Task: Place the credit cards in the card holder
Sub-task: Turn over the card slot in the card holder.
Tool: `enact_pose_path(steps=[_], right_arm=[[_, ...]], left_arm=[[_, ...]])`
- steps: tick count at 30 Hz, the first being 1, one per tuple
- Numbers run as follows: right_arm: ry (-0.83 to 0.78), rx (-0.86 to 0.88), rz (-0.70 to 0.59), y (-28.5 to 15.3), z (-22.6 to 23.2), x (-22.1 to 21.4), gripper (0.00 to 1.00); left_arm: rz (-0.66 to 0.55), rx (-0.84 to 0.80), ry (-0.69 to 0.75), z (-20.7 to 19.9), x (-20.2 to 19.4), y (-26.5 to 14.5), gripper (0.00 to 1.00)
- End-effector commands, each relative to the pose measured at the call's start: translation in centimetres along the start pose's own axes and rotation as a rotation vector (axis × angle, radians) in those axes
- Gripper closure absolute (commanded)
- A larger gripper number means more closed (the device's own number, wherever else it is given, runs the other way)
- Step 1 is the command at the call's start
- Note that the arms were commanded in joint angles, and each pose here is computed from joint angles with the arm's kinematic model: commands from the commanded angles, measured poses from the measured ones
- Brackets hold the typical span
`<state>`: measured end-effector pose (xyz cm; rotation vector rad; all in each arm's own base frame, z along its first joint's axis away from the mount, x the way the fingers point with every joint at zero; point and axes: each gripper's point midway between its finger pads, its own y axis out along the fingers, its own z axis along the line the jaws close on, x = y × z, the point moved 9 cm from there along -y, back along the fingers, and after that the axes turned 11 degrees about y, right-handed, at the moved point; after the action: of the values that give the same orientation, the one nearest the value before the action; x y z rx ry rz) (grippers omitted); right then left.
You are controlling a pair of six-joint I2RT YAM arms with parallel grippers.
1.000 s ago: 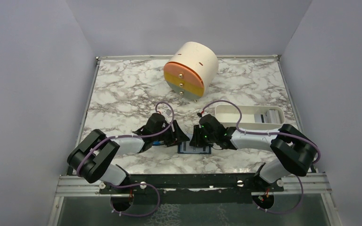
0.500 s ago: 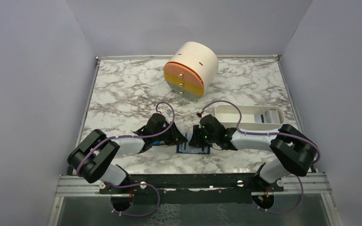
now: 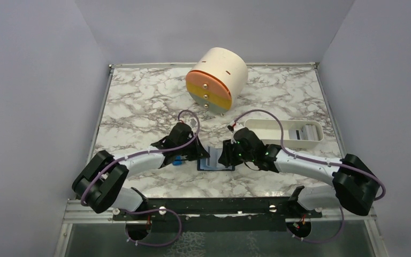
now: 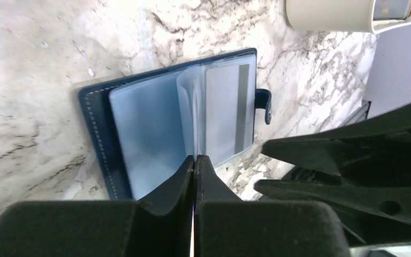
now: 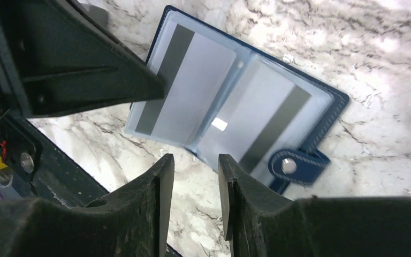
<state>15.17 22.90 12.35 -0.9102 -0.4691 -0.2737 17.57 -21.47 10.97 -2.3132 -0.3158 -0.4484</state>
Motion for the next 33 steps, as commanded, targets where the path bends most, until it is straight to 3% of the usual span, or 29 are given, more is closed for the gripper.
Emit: enact_pose_path(steps=[1, 9, 18, 28, 33], right_arm=[[-0.04, -0.024, -0.063, -1.7, 0.6, 1.2, 0.63], [-0.045, -0.066, -0.092, -2.2, 0.1, 1.4, 0.63], [-0.05, -0.086, -0.123, -3.3, 0.0, 1.7, 0.63], [-0.104, -0.189, -0.253, -5.8, 0.0, 3.9, 0.61], [-0.151, -0.296, -0.337, -6.7, -0.2, 5.8, 0.54]], left_arm=[[-0.013, 0.134, 0.085, 0.4, 0.5, -1.3, 1.0], [0.02, 0.19, 0.133, -0.6, 0.7, -1.6, 0.96], [0.068, 0.091, 0.144, -3.4, 0.6, -0.3, 0.65], [0.066, -0.105, 0.088, -5.4, -0.1, 0.7, 0.58], [0.046, -0.118, 0.101, -5.4, -0.1, 0.4, 0.53]])
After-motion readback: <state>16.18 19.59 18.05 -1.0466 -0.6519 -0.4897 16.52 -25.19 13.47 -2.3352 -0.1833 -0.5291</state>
